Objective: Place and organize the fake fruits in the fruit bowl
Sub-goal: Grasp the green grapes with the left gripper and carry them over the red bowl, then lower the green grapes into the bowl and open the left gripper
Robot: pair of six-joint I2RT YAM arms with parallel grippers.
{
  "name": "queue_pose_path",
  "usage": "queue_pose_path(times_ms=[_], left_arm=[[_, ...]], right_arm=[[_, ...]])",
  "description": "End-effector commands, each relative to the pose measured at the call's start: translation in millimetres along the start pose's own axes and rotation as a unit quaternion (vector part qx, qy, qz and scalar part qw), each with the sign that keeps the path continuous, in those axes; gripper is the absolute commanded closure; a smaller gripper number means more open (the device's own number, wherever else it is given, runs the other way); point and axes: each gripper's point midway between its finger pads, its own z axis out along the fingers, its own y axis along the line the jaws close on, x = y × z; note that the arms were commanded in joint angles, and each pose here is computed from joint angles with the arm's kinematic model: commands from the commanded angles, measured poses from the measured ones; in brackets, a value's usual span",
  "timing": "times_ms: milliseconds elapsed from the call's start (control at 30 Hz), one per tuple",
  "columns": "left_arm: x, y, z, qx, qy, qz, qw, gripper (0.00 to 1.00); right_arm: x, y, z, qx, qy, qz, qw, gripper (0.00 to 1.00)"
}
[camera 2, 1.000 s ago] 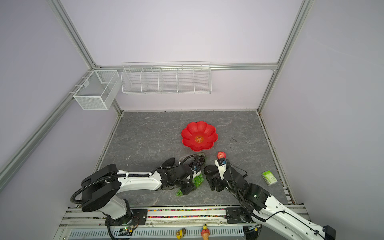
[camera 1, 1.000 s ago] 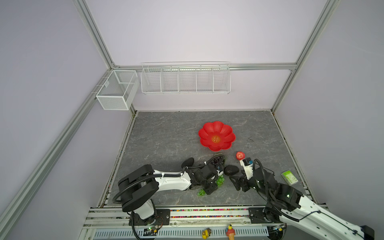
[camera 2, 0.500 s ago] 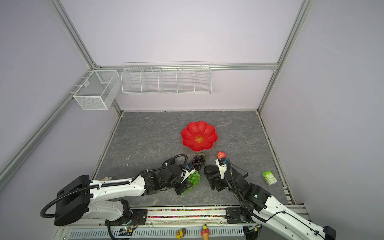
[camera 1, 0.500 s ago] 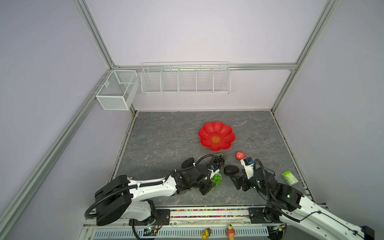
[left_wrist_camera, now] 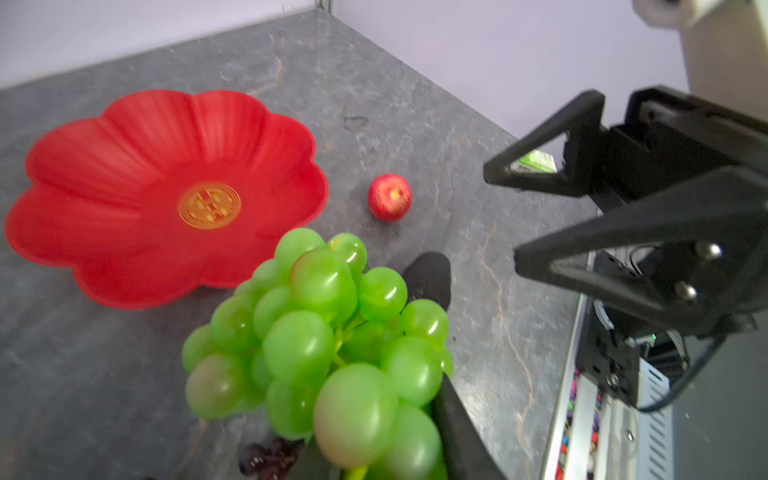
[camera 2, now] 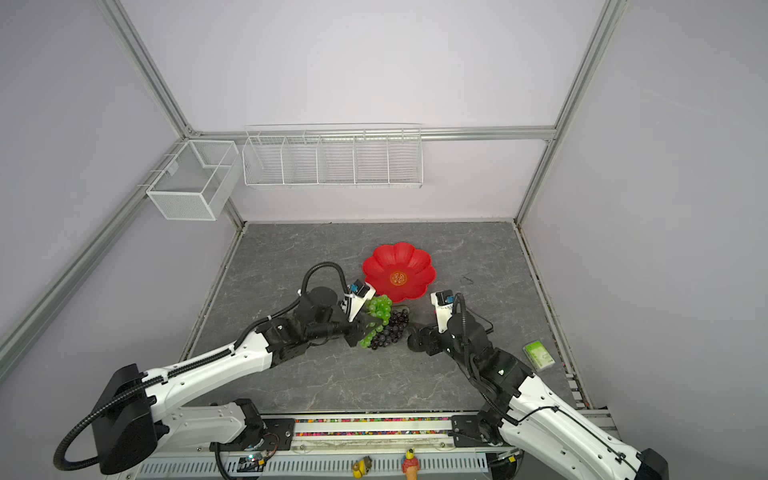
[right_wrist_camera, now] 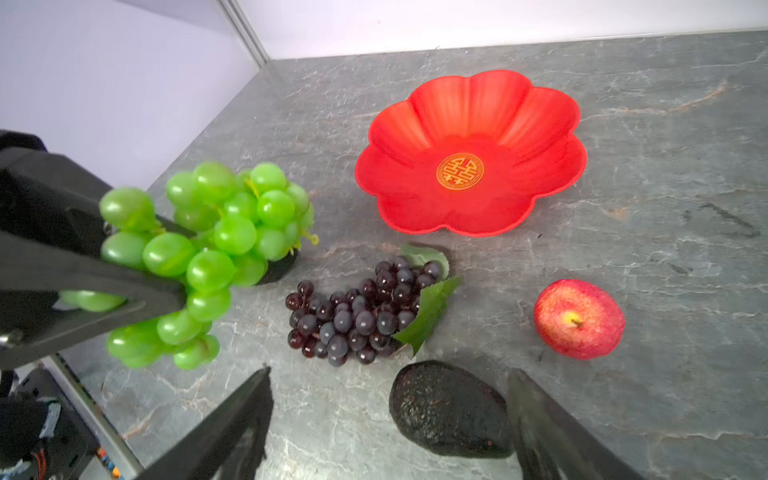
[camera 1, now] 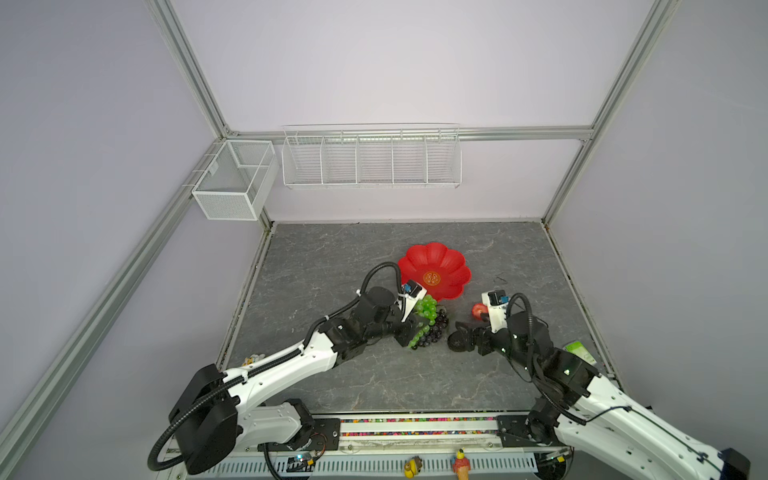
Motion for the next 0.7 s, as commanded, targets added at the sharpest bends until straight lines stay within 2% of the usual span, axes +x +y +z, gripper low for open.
queue_pose_path(times_ms=[0, 200, 333, 500, 667], left_arm=[[-43, 24, 24, -0.032, -0.019, 0.032, 0.999, 0.71], [-54, 74, 98, -0.094, 0.05, 0.033, 0.994, 0.71], [-46, 106, 139, -0.135, 0.09, 0.026, 0.986, 0.71], [-23, 139, 166, -0.17, 0.13, 0.0, 0.977, 0.7], [-9, 163, 181, -0.168, 0.122, -0.023, 0.978, 0.69]], right_arm=[[-26, 2, 4, -0.019, -0.02, 0.007, 1.0, 0.11], [-44, -12, 20, -0.029, -0.009, 0.033, 0.999, 0.11], [-46, -19, 27, -0.028, -0.002, 0.032, 0.999, 0.11], [-43, -24, 31, -0.029, 0.002, 0.038, 0.999, 0.11], [-37, -26, 34, -0.031, 0.006, 0.041, 0.999, 0.11]])
